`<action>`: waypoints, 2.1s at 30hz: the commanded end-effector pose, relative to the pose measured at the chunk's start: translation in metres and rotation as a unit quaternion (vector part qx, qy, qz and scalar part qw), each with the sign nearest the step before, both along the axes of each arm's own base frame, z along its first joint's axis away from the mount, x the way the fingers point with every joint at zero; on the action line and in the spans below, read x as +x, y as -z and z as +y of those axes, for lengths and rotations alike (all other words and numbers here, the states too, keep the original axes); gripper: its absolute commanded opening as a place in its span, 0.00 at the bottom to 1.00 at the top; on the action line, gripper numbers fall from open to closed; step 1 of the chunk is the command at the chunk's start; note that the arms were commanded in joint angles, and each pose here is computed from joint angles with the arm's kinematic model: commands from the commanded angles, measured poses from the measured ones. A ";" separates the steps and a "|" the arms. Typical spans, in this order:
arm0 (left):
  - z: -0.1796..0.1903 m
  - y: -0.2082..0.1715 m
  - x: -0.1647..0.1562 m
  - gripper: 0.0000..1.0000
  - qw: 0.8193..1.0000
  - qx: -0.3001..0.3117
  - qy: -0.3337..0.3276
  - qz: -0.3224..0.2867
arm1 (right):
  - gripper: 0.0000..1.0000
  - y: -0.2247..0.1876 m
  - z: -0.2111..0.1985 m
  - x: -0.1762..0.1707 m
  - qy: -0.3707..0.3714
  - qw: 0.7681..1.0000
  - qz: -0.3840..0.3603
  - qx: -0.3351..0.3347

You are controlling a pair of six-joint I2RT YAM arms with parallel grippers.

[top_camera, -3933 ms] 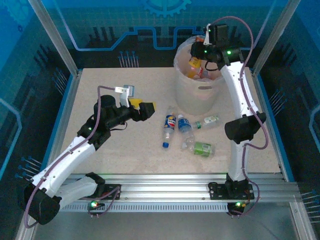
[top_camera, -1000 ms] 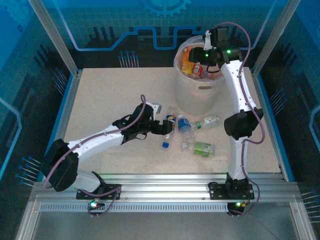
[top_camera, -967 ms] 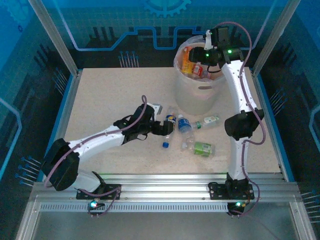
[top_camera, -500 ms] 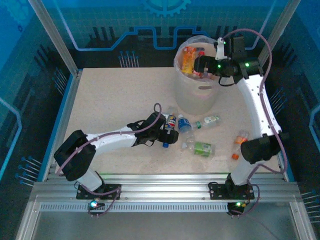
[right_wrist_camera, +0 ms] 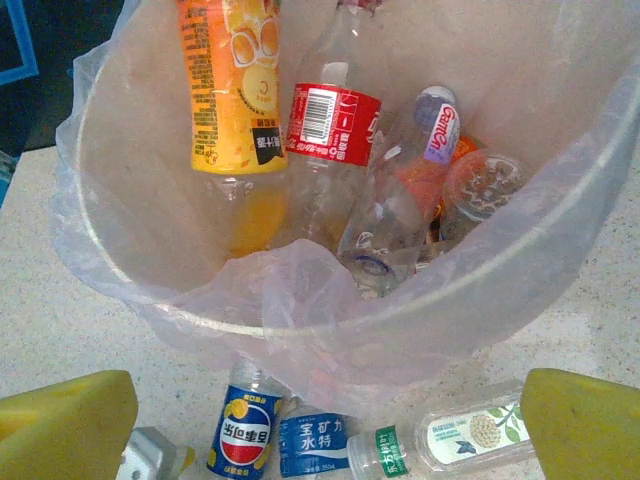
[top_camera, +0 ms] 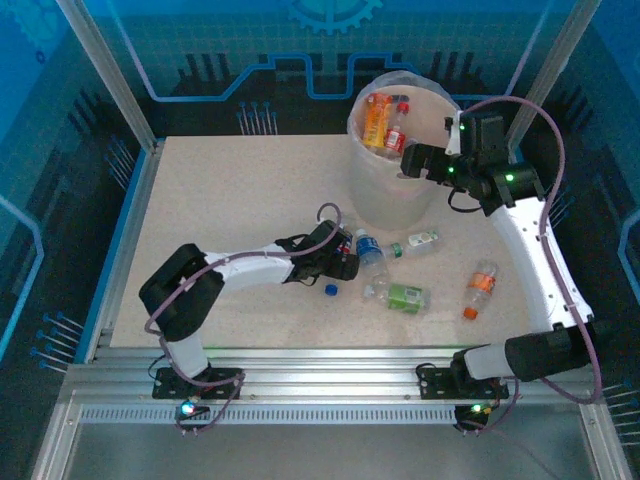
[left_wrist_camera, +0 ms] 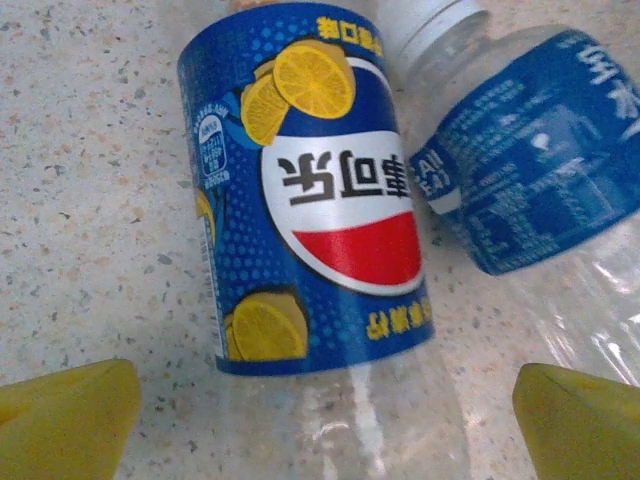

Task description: Put the plastic bottles in the bin

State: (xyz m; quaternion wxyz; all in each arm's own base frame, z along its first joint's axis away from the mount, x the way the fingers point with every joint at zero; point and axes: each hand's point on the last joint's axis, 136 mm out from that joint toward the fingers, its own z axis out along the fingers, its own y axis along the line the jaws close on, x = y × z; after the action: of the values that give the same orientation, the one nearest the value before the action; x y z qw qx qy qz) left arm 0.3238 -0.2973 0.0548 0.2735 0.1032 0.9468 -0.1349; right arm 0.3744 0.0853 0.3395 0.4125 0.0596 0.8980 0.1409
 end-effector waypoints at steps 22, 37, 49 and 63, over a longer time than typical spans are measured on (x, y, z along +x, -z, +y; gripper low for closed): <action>0.032 0.028 0.002 0.57 0.996 0.079 -0.047 0.022 | 1.00 0.003 0.011 -0.002 0.004 1.000 -0.014 0.027; 0.060 -0.084 -0.003 0.50 0.992 -0.027 -0.070 -0.103 | 1.00 0.006 0.051 -0.002 -0.068 0.995 -0.012 0.075; 0.058 -0.196 -0.010 0.50 0.956 -0.187 -0.026 -0.222 | 1.00 -0.015 0.118 -0.012 -0.220 0.959 -0.045 0.175; 0.022 -0.270 -0.006 0.51 0.908 -0.322 0.058 -0.262 | 1.00 -0.031 0.193 -0.037 -0.355 0.912 -0.052 0.200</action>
State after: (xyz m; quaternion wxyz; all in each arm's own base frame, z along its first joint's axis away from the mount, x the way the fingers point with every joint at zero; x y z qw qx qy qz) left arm 0.3176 -0.2638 0.2830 0.4944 0.0751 0.7829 -0.3701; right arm 0.3438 0.2650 0.3467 0.3429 -0.1554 0.8159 0.4389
